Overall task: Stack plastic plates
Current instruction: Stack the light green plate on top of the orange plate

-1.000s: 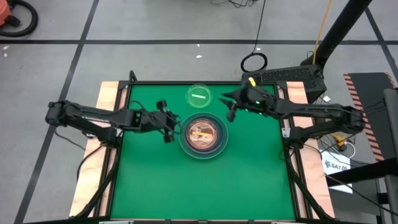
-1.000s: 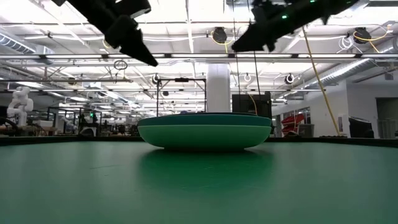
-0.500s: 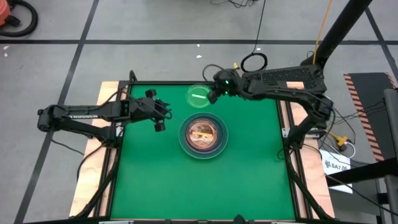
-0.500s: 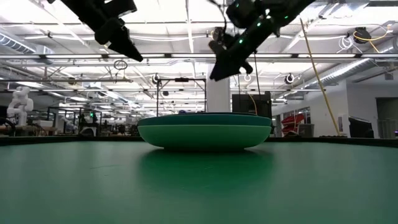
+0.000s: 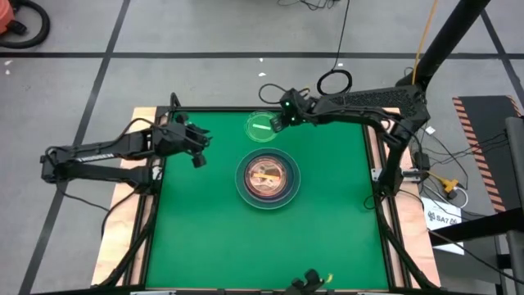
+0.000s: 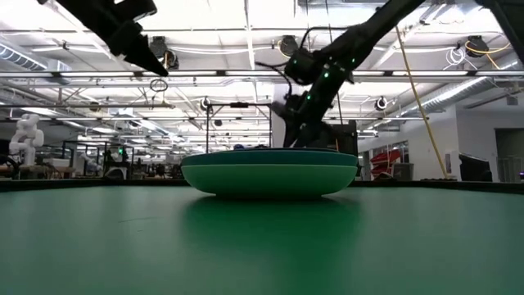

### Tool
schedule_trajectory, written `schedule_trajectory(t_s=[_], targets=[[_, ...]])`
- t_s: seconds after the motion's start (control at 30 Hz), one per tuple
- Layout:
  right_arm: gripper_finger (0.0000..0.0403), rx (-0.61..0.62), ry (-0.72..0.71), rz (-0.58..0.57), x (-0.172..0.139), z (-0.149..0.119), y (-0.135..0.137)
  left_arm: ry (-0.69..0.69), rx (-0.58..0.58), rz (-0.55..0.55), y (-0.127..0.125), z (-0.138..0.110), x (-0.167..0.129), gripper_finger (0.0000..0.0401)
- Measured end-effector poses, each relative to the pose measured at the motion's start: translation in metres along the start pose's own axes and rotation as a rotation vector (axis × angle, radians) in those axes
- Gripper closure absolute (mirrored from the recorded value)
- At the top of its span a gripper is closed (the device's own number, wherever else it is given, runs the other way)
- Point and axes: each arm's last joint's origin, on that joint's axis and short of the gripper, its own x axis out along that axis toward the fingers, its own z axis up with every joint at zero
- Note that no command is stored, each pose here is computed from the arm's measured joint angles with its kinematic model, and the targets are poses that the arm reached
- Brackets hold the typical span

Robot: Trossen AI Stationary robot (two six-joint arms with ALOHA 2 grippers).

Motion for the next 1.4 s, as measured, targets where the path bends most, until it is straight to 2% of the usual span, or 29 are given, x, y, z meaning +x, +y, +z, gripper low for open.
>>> schedule_trajectory(t_s=[0.17,0.37,0.47,0.77,1.07,1.4], targets=[[0.0282,0.007,0.001,0.0,0.024,-0.005,0.0,-0.016,-0.029,0.015,0.004,-0.001,-0.005,0.0295],[0.0284,0.036,-0.001,-0.013,0.033,-0.005,-0.006,-0.017,-0.031,0.016,0.004,-0.001,-0.005,0.0295],[0.0284,0.032,-0.025,-0.061,0.037,-0.005,-0.008,-0.018,-0.031,0.019,0.004,0.0,-0.005,0.0295],[0.0284,0.032,0.067,-0.09,0.069,-0.028,-0.009,-0.015,-0.031,0.02,0.004,-0.001,-0.005,0.0295],[0.0284,0.032,0.013,-0.05,0.07,-0.026,0.001,-0.015,-0.035,0.02,0.004,-0.001,-0.005,0.0295],[0.0284,0.031,0.005,-0.054,0.07,-0.024,-0.002,-0.015,-0.039,0.02,0.004,-0.001,-0.005,0.0295]])
